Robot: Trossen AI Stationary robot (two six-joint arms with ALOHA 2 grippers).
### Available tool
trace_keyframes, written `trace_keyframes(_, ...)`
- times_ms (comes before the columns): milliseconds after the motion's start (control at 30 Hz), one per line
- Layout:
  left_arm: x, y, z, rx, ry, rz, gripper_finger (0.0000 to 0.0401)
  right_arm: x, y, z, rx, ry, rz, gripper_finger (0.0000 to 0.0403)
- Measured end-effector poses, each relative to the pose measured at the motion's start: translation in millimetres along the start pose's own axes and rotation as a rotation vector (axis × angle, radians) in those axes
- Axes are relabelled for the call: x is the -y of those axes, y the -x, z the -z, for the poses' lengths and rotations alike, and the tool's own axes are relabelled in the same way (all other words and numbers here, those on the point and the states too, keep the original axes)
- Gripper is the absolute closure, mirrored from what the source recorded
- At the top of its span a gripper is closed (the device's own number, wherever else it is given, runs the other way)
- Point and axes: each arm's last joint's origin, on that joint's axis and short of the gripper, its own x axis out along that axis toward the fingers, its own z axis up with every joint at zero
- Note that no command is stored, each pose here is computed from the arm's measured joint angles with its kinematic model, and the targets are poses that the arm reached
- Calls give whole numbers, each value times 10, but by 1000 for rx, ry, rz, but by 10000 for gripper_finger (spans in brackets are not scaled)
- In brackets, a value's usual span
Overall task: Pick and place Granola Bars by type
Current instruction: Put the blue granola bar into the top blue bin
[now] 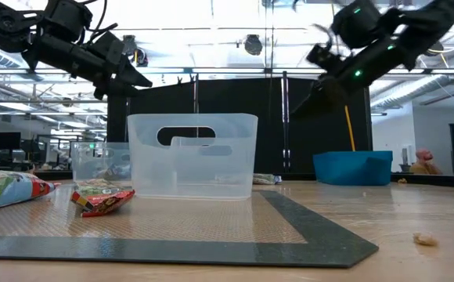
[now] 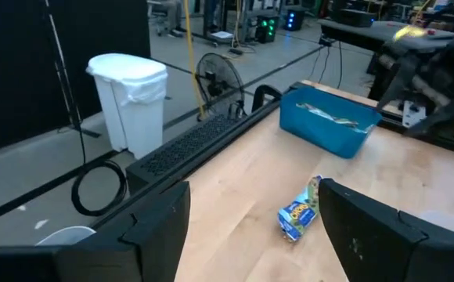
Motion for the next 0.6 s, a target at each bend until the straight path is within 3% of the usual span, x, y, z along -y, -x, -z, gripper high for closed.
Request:
trace_keyframes(200, 10, -1, 2, -1, -2, 6, 123, 122, -320, -26, -80, -26, -44, 190)
trace_keyframes(333, 11, -1, 6, -6, -1, 6, 123, 165, -504, 65, -134, -92, -142, 190)
trace_keyframes(600, 10, -1, 26, -26, -6, 4, 123, 156, -774, 232, -215, -128, -147, 190)
